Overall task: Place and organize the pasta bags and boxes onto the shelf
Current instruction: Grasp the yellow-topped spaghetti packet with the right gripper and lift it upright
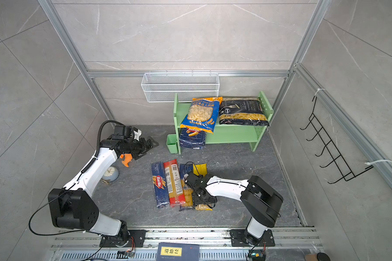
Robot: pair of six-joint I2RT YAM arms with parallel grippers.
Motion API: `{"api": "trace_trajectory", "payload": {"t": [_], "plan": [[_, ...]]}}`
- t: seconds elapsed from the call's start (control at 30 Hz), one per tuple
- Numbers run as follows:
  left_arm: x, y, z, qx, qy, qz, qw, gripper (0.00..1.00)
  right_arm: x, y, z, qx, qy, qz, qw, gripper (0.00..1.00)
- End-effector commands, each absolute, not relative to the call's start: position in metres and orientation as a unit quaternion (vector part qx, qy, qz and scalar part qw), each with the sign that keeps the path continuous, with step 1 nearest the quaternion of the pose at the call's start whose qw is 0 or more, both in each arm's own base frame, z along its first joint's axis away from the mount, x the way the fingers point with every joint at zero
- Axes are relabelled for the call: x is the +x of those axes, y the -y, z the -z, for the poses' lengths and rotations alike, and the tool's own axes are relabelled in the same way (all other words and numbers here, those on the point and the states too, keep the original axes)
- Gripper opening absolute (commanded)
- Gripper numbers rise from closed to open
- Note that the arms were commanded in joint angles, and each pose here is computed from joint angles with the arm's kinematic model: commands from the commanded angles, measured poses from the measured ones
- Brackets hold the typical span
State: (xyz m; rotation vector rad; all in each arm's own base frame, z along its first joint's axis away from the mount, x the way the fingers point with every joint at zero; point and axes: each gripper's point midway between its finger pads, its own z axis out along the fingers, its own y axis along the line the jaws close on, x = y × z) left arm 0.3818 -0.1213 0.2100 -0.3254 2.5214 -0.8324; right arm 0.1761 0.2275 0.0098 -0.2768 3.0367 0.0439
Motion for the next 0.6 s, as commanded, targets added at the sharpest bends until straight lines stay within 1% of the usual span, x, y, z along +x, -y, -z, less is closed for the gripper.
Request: {"api": "trace_trajectory", "payload": {"t": [0.0, 0.07, 0.13, 0.17, 0.33, 0.57], "plan": [[0.391, 0.125, -0.221, -0.101, -0.912, 0.314, 0.244, 1.00, 0.148, -0.197, 0.024, -0.068, -0.997, 0.029, -0.008, 0.46], [0.395, 0.126, -0.220, -0.103, -0.911, 0.318, 0.242, 0.99, 0.146, -0.194, 0.017, -0.060, -0.998, 0.013, 0.005, 0.33], [0.399, 0.127, -0.219, -0.104, -0.909, 0.322, 0.242, 1.00, 0.147, -0.195, 0.004, -0.051, -0.998, -0.017, 0.030, 0.26], [0.401, 0.128, -0.219, -0.104, -0.909, 0.323, 0.243, 0.99, 0.148, -0.195, -0.004, -0.046, -0.997, -0.037, 0.046, 0.24], [0.411, 0.130, -0.220, -0.109, -0.905, 0.328, 0.247, 0.99, 0.154, -0.194, -0.041, -0.031, -0.986, -0.120, 0.110, 0.17], [0.423, 0.133, -0.223, -0.115, -0.901, 0.337, 0.247, 0.99, 0.165, -0.191, -0.082, -0.015, -0.967, -0.201, 0.158, 0.12]]}}
